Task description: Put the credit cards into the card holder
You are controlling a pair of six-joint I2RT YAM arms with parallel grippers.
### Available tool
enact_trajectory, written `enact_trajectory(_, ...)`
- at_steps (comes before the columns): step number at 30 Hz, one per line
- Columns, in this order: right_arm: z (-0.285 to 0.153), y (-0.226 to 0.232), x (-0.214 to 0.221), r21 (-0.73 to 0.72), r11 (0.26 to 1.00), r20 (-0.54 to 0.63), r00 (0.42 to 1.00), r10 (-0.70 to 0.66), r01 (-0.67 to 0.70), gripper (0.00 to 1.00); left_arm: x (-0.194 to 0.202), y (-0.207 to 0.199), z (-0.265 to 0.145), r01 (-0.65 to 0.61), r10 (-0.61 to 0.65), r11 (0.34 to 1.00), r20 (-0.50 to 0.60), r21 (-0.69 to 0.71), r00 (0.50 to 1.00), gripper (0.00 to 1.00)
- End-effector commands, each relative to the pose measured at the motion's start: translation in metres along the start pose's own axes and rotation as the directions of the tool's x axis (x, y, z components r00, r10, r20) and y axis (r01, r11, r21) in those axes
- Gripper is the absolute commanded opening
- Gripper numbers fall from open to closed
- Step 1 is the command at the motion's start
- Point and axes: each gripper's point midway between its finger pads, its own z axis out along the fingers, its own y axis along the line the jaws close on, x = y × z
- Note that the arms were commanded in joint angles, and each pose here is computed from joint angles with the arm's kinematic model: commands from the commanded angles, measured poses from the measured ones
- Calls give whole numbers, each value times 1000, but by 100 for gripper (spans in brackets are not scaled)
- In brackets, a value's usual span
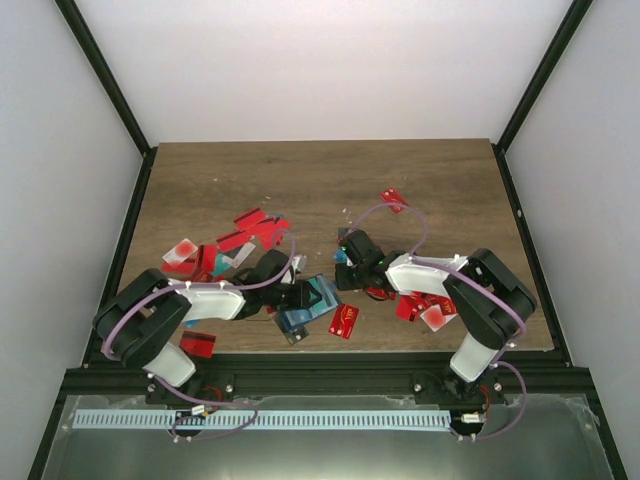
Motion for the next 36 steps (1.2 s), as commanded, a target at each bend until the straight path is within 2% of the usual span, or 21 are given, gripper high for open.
enact_trajectory(1, 4, -22, 44, 76, 997, -138, 990, 13, -3, 1, 12, 18, -3, 16, -20, 994, -39, -105, 999, 39)
enact_trajectory(5, -1, -19, 41, 57, 998, -129, 992, 8, -1, 1, 14, 16, -12, -1, -8, 990, -62, -142, 998, 52)
enact_trajectory(8, -4, -15, 37, 47, 999, -114, 994, 1, 4, 7, 15, 10, -17, -31, 16, 986, -88, -163, 996, 59)
enact_trajectory(13, -10, -10, 30, 28, 1000, -98, 995, -7, 10, 21, 19, 10, -24, -26, -2, 977, -128, -210, 992, 78)
enact_trajectory(16, -16, -4, 26, 4, 1000, -85, 996, -12, 13, 36, 20, 9, -28, -49, 15, 972, -146, -229, 989, 84)
enact_trajectory(22, -35, 7, 11, -42, 999, -38, 999, -36, 35, 48, 14, -2, -42, -64, 33, 972, -136, -226, 990, 100)
enact_trajectory(27, -54, 21, 1, -109, 993, -8, 999, -48, 47, 50, 10, -15, -53, -73, 46, 976, -130, -206, 990, 100)
enact_trajectory(31, -79, 53, -2, -280, 957, 24, 997, -72, 75, 50, 3, -19, -65, -81, 60, 971, -101, -227, 993, 96)
enact_trajectory(34, -94, 79, 6, -448, 891, 18, 997, -70, 71, 50, 2, -10, -67, -94, 73, 959, -88, -266, 993, 77)
enact_trajectory(36, -98, 91, 13, -529, 847, -1, 999, -54, 45, 50, 3, -4, -64, -98, 75, 954, -89, -283, 993, 44)
